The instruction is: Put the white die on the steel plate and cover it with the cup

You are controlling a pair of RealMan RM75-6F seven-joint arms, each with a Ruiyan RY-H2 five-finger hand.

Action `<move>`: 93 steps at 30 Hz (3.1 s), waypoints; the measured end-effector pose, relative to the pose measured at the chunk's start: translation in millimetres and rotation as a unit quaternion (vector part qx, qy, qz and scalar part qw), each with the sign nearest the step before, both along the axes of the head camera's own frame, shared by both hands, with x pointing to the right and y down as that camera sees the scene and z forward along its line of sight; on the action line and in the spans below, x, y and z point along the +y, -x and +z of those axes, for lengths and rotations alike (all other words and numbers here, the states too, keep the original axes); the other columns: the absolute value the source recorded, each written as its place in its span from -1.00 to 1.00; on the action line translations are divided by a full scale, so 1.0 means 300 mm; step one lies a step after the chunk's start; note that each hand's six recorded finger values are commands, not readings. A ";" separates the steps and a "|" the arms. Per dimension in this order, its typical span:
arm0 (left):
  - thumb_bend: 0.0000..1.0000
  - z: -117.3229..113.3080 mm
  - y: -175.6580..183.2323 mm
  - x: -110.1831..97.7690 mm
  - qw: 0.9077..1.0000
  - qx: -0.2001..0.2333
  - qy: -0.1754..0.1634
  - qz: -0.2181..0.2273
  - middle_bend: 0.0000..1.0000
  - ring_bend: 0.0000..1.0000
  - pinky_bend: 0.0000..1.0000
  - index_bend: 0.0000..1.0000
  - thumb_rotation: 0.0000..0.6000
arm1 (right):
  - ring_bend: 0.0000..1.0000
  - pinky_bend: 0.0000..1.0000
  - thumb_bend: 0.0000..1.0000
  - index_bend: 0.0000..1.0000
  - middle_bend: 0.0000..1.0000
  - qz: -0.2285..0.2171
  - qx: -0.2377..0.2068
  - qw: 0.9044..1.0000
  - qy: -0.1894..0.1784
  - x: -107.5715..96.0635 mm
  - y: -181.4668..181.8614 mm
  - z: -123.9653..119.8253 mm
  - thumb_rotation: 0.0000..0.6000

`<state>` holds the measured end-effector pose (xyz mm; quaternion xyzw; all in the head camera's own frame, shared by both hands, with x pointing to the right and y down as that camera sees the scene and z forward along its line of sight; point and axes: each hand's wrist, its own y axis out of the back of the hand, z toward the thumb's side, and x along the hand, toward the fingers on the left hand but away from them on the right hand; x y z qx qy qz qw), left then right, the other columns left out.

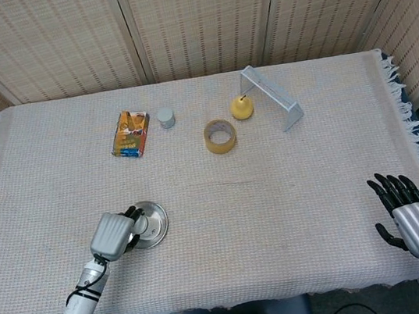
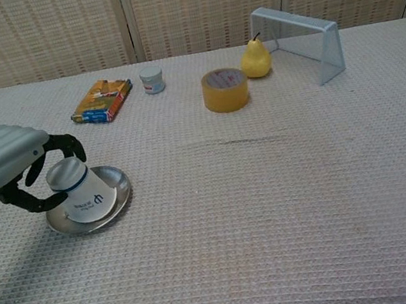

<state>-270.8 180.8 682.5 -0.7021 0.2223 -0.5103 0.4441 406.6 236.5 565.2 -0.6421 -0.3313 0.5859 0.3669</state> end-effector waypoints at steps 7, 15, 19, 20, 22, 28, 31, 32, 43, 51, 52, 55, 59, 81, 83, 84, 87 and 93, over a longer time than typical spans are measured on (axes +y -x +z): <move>-0.29 0.007 0.023 -0.021 0.999 -0.029 -0.024 0.007 0.31 0.30 0.74 0.00 1.00 | -1.00 -1.00 -0.48 -1.00 -1.00 0.001 0.001 1.000 -0.001 -0.001 -0.001 -0.001 1.00; -0.30 0.044 0.048 -0.051 0.994 -0.091 -0.060 0.012 0.31 0.30 0.74 0.00 1.00 | -1.00 -1.00 -0.48 -1.00 -1.00 0.001 0.001 1.000 -0.002 -0.001 -0.001 -0.003 1.00; -0.29 0.043 0.057 -0.055 0.994 -0.096 -0.052 0.007 0.32 0.30 0.74 0.00 1.00 | -1.00 -1.00 -0.49 -1.00 -1.00 0.001 0.001 1.000 -0.001 -0.001 -0.001 -0.002 1.00; -0.30 0.041 0.056 -0.052 0.994 -0.093 -0.047 0.006 0.32 0.30 0.74 0.00 1.00 | -1.00 -1.00 -0.49 -1.00 -1.00 0.000 0.001 1.000 0.000 -0.001 -0.001 0.000 1.00; -0.30 0.036 0.047 -0.042 0.996 -0.082 -0.031 0.003 0.32 0.30 0.74 0.00 1.00 | -1.00 -1.00 -0.49 -1.00 -1.00 0.000 0.001 1.000 0.002 -0.001 0.000 0.003 1.00; -0.30 0.015 0.017 -0.011 0.999 -0.027 0.034 -0.006 0.32 0.30 0.74 0.00 1.00 | -1.00 -1.00 -0.48 -1.00 -1.00 0.000 0.001 1.000 0.000 0.001 0.001 0.001 1.00; -0.29 0.006 0.013 -0.005 0.998 -0.009 0.060 -0.008 0.32 0.30 0.74 0.00 1.00 | -1.00 -1.00 -0.48 -1.00 -1.00 0.000 0.002 1.000 0.001 0.003 0.001 0.001 1.00; -0.29 0.003 0.012 -0.007 0.998 -0.006 0.062 -0.008 0.32 0.30 0.74 0.00 1.00 | -1.00 -1.00 -0.49 -1.00 -1.00 0.000 0.002 1.000 0.001 0.003 0.001 0.002 1.00; -0.28 0.015 0.062 -0.065 0.998 -0.064 -0.011 -0.006 0.33 0.30 0.74 0.01 1.00 | -1.00 -1.00 -0.48 -1.00 -1.00 0.000 0.003 1.000 0.003 0.003 0.002 0.004 1.00; -0.28 0.019 0.052 -0.058 0.998 -0.063 -0.011 -0.010 0.33 0.30 0.74 0.01 1.00 | -1.00 -1.00 -0.48 -1.00 -1.00 0.000 0.002 1.000 0.003 0.003 0.002 0.002 1.00; -0.28 0.013 0.044 -0.051 0.998 -0.055 -0.004 -0.009 0.33 0.30 0.74 0.01 1.00 | -1.00 -1.00 -0.48 -1.00 -1.00 0.000 0.002 1.000 0.003 0.003 0.002 0.002 1.00; -0.28 -0.002 0.024 -0.029 0.999 -0.032 0.020 -0.008 0.33 0.30 0.74 0.01 1.00 | -1.00 -1.00 -0.48 -1.00 -1.00 0.000 0.002 1.000 0.001 0.003 0.002 0.000 1.00; -0.28 -0.022 0.012 -0.012 0.999 -0.007 0.052 -0.006 0.33 0.30 0.74 0.01 1.00 | -1.00 -1.00 -0.48 -1.00 -1.00 0.000 0.002 1.000 0.001 0.005 0.003 -0.001 1.00; -0.26 -0.014 0.069 -0.055 0.997 -0.065 -0.021 -0.018 0.34 0.30 0.74 0.01 1.00 | -1.00 -1.00 -0.48 -1.00 -1.00 0.001 0.000 1.000 -0.003 0.007 0.003 -0.012 1.00; -0.26 -0.028 0.064 -0.046 0.998 -0.051 -0.010 -0.020 0.34 0.30 0.74 0.01 1.00 | -1.00 -1.00 -0.48 -1.00 -1.00 0.000 0.000 1.000 -0.003 0.008 0.004 -0.011 1.00; -0.26 -0.036 0.062 -0.042 0.999 -0.045 -0.006 -0.021 0.34 0.30 0.74 0.01 1.00 | -1.00 -1.00 -0.48 -1.00 -1.00 0.000 -0.001 1.000 -0.002 0.008 0.004 -0.011 1.00; -0.26 -0.072 0.067 -0.033 0.999 -0.026 0.004 -0.025 0.34 0.30 0.74 0.01 1.00 | -1.00 -1.00 -0.49 -1.00 -1.00 -0.001 -0.001 1.000 -0.001 0.009 0.005 -0.010 1.00; -0.26 -0.155 0.184 -0.031 0.998 -0.031 -0.005 -0.054 0.34 0.30 0.74 0.01 1.00 | -1.00 -1.00 -0.48 -1.00 -1.00 -0.002 -0.002 1.000 -0.003 0.010 0.007 -0.015 1.00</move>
